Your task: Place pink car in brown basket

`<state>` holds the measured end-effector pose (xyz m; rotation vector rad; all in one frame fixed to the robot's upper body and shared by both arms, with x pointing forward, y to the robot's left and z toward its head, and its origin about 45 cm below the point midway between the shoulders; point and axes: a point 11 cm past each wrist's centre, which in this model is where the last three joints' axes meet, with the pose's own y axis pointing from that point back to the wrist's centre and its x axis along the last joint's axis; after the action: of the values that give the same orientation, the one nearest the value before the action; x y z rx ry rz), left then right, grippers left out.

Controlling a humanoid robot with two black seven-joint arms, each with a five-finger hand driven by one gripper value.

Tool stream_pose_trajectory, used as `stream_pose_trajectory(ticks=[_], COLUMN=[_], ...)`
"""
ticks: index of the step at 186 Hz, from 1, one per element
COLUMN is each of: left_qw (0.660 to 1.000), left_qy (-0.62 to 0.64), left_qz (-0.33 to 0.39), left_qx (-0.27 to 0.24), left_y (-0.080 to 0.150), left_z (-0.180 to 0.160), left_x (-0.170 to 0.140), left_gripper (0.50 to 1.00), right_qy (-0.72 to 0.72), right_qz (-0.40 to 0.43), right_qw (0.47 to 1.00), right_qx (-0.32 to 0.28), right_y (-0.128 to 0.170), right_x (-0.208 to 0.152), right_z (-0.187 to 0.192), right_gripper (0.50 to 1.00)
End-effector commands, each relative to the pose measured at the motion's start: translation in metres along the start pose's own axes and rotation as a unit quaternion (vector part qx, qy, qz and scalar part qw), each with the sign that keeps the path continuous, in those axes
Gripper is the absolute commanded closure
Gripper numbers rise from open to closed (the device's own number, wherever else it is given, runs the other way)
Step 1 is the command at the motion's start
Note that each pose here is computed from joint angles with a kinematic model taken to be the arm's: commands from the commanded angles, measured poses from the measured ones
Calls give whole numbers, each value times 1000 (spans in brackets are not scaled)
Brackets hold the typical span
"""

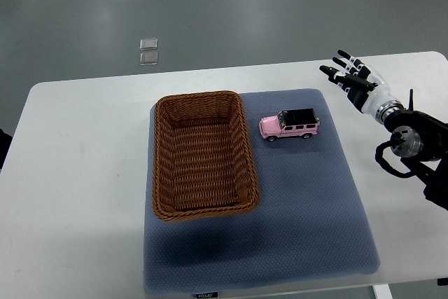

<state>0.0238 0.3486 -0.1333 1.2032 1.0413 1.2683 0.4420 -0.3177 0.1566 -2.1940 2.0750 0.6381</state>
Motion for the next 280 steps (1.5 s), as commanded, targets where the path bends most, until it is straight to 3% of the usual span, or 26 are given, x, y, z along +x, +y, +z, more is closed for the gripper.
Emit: stream_pose_trajectory(ticks=[1,280], left_qw=[1000,1000], left_qy=[0,3], left_qz=[0,2], left_qx=[0,4], left_y=[0,0], left_z=[0,-5], left_x=[0,1], left_gripper=[500,500], right_qy=[-1,-10], right_qz=[-1,-29], right_qw=[1000,999], right_qx=[0,8], right_y=[0,2], right_x=[-1,-5], right_z=[0,1], right_gripper=[581,581])
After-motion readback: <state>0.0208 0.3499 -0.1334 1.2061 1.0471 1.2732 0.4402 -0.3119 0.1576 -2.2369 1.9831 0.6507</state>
